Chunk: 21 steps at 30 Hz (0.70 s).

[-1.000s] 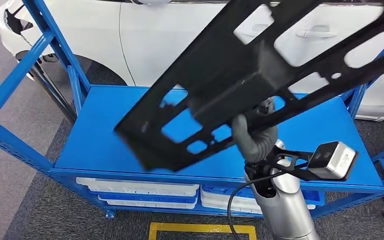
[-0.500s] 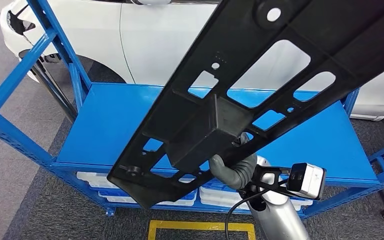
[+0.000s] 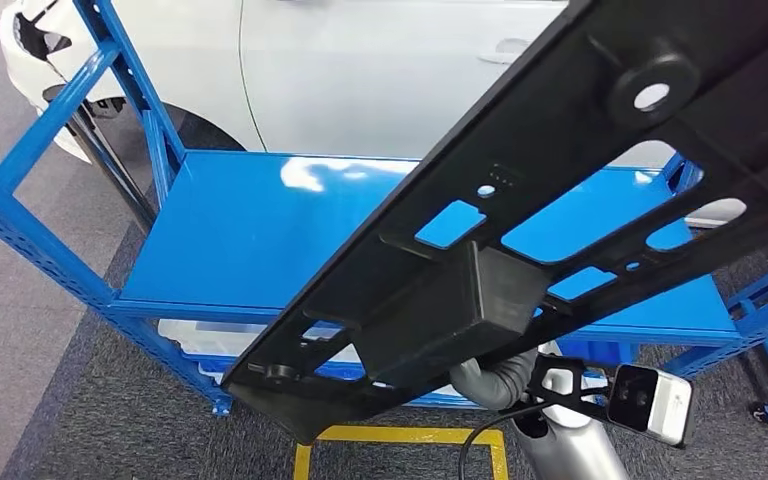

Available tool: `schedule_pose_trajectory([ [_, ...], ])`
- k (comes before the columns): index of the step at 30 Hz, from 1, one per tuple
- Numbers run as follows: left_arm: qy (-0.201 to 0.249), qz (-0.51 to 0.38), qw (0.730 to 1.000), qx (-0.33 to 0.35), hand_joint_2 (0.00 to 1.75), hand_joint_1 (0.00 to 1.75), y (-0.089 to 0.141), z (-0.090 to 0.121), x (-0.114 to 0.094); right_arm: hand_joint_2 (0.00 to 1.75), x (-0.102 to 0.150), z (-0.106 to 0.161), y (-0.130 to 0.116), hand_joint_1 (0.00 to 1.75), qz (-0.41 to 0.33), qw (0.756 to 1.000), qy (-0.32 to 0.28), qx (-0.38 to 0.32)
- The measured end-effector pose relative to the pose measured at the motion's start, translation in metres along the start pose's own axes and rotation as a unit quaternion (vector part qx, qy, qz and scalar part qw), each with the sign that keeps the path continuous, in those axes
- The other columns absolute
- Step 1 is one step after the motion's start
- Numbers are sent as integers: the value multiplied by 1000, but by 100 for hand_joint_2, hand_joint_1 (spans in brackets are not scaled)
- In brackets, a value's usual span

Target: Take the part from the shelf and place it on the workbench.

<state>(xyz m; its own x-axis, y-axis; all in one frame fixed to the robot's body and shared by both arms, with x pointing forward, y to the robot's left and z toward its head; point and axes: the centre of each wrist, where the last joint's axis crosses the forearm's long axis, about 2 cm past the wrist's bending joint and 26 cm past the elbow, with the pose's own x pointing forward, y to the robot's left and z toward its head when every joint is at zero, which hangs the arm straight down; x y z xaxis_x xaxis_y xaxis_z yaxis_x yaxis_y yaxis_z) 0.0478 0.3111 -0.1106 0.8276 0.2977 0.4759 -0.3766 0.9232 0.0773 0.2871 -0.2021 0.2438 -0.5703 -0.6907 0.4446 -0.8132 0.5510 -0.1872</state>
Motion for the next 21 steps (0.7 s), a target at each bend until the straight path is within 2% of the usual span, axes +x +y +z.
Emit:
schedule_pose_trajectory([
  [8, 0, -6, 1000, 7, 175, 0, 12, -2, 3, 175, 9, 0, 8, 175, 3, 1000, -16, 0],
  [21, -3, -4, 1000, -6, 175, 0, 8, -3, 7, 175, 18, 6, 11, 175, 11, 1000, -20, -2],
])
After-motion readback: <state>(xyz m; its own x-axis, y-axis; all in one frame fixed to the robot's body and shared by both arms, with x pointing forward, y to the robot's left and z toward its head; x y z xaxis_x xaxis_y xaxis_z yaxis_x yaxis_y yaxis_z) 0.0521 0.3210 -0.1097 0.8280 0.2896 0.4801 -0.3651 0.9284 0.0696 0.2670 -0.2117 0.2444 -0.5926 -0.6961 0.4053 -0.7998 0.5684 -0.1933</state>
